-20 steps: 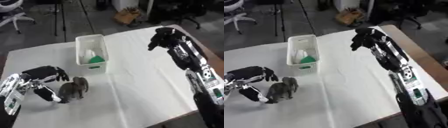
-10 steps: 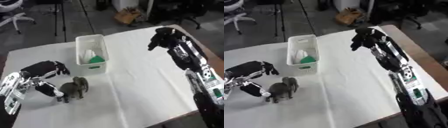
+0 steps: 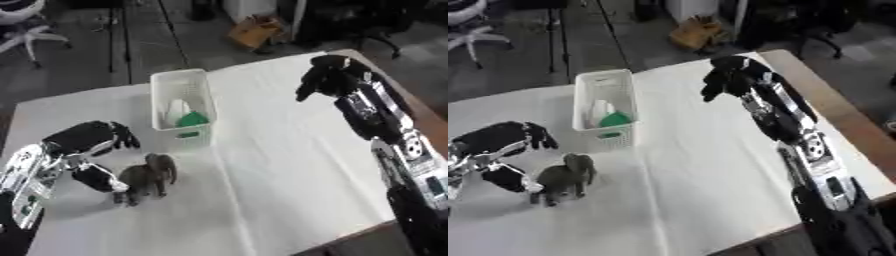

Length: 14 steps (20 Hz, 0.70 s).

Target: Pick up objects on the table and place them in the box.

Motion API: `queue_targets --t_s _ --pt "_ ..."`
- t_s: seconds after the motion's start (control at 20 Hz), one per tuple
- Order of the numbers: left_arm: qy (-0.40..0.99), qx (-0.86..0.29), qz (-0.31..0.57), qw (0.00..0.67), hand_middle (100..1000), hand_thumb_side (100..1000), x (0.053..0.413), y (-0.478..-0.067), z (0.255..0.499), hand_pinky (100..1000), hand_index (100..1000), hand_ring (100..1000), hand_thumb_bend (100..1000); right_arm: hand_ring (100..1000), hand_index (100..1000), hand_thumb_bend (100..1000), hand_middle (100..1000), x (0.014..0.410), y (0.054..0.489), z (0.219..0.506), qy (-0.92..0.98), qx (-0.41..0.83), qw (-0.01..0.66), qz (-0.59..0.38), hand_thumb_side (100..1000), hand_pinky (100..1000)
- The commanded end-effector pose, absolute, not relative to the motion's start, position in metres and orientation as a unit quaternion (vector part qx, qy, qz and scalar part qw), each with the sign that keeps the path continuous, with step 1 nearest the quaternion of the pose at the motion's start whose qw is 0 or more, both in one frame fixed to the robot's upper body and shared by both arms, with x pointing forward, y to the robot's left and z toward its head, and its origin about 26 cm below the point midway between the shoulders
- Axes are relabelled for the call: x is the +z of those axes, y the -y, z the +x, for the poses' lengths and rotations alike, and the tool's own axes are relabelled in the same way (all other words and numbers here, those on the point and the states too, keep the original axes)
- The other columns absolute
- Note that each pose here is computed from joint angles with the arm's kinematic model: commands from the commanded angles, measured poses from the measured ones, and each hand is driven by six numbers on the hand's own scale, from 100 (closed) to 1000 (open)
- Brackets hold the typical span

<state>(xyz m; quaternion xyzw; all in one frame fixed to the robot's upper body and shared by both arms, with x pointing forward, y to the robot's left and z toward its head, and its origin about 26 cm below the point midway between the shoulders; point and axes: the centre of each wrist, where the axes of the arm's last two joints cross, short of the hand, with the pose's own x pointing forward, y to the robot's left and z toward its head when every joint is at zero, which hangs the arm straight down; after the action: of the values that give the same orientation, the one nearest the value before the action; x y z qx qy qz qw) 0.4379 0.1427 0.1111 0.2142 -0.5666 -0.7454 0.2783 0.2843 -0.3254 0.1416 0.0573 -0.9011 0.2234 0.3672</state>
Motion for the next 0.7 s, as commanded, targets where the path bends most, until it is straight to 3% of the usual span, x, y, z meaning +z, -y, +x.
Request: queue_targets --t_s 0.05,0.7 --pt "0.568 -0.745 0.228 0.266 635 404 0.121 -0.141 0.442 645 764 632 772 628 846 100 645 0.149 0.327 0.285 0.902 0.234 0.358 0.054 651 595" --pt "0.542 -0.762 0.221 0.279 617 406 0.097 -0.137 0.445 639 746 624 758 627 847 100 645 0.149 0.326 0.285 0.903 0.234 0.357 0.057 650 595"
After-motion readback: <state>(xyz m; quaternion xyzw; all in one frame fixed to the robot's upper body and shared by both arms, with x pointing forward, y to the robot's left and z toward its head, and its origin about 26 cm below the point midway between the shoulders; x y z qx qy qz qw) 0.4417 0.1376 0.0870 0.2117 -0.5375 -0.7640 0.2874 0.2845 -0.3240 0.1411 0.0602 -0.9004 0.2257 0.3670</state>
